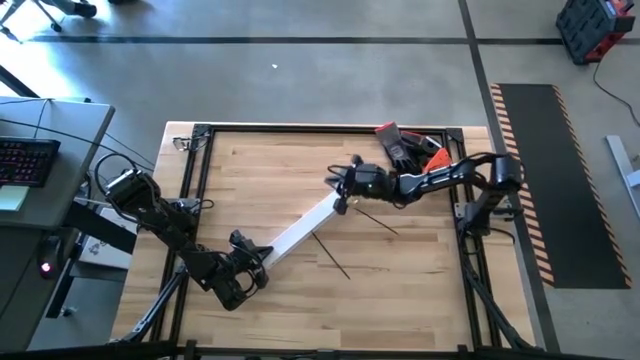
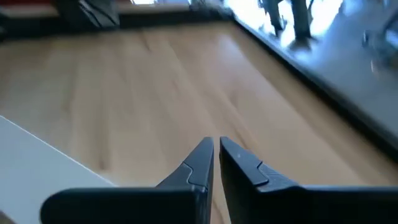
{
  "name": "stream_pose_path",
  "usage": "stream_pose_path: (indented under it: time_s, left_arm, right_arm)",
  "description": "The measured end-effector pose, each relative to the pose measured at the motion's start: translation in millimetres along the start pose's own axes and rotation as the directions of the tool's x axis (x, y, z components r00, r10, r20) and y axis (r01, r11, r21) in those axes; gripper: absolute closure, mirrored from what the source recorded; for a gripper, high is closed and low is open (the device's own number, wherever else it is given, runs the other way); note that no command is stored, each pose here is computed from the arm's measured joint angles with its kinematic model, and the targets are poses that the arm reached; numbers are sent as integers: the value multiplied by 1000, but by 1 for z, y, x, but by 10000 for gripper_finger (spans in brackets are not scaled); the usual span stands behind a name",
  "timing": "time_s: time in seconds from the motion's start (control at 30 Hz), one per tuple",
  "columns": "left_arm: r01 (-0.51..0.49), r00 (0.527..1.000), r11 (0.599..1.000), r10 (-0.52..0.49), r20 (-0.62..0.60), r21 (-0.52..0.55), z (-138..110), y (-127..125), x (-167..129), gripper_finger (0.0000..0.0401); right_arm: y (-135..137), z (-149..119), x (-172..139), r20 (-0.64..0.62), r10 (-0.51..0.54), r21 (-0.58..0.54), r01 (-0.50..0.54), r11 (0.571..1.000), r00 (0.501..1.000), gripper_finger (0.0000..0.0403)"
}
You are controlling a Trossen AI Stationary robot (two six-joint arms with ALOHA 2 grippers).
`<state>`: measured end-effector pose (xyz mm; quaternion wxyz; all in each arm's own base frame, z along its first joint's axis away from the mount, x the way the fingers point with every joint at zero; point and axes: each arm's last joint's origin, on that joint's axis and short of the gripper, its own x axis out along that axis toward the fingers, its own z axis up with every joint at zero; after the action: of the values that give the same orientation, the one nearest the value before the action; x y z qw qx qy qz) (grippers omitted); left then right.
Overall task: Ziptie cables
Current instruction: Close the white cable duct
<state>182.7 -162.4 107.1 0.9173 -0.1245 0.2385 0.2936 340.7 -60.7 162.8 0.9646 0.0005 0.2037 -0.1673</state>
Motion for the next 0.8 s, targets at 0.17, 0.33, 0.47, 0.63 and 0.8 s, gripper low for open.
stream_pose_path:
  time_s: [0.17, 0.33, 0.47, 0.63, 0.8]
  left_arm:
    - [3, 1000, 1000, -3, 1, 1, 0, -1, 0, 401]
    - [4, 1000, 1000, -4, 3, -2, 0, -1, 0, 401]
    - [2, 1000, 1000, -2, 9, 0, 1, -1, 0, 401]
    - [1, 1000, 1000, -1, 10, 2, 2, -2, -1, 401]
    - [-13, 999, 998, 16, -50, 63, 14, -12, -8, 401]
  right_arm:
    - [-10, -30, 5, -212, -93, 62, 108, 992, 973, 391]
    - [-14, -65, 0, -238, -127, 158, 168, 973, 963, 391]
    - [-15, -58, -9, -201, -124, 163, 158, 974, 972, 391]
    - [-14, -25, -33, -103, -129, 83, 138, 987, 986, 391]
    - [-2, 9, -74, -17, -87, -75, 85, 994, 996, 391]
